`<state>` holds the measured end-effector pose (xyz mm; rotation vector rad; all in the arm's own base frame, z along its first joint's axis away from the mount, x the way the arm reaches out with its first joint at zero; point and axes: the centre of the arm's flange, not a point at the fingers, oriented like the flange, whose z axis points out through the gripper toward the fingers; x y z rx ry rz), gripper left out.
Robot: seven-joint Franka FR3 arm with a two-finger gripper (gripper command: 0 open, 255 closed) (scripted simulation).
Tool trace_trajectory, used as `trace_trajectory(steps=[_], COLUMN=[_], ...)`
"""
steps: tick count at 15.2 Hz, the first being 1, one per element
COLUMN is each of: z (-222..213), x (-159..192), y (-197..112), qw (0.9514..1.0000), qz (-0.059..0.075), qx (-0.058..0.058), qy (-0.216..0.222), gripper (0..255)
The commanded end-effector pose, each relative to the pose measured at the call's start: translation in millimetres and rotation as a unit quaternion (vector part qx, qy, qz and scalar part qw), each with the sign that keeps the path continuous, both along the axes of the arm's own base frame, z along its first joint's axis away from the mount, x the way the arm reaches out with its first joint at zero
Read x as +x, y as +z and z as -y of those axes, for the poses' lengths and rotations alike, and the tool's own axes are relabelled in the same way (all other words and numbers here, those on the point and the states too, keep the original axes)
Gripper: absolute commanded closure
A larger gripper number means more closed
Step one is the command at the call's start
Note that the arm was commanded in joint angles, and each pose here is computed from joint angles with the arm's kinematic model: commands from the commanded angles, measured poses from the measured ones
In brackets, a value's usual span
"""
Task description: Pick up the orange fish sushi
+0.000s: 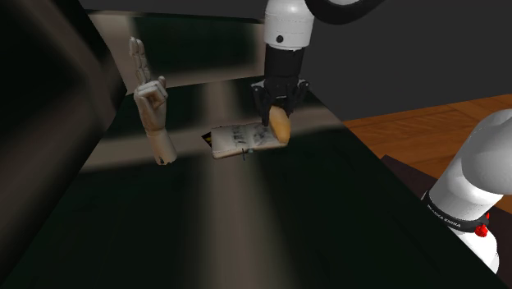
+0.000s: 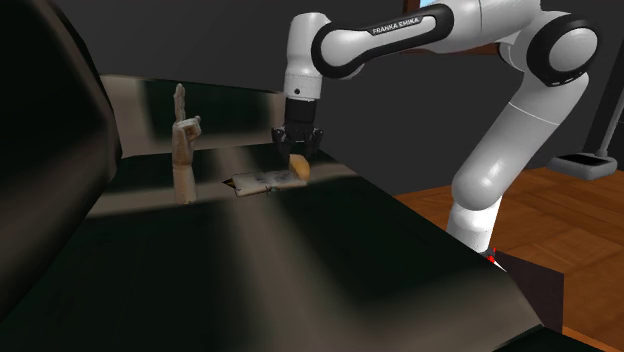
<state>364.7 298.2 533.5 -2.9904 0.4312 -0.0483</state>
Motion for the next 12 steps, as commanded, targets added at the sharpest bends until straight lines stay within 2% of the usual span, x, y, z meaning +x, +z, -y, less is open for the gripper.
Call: trace_trajectory(steps=[1, 10, 12], z=[0, 0, 1], x=[1, 1, 1], y=[10, 57, 58], qw=[1.0, 1.0, 1.0], qz=[0.0, 0.0, 0.0], qx=[0.0, 0.0, 0.0], qy=[0.0, 0.0, 0.0], gripper=[255, 255, 255])
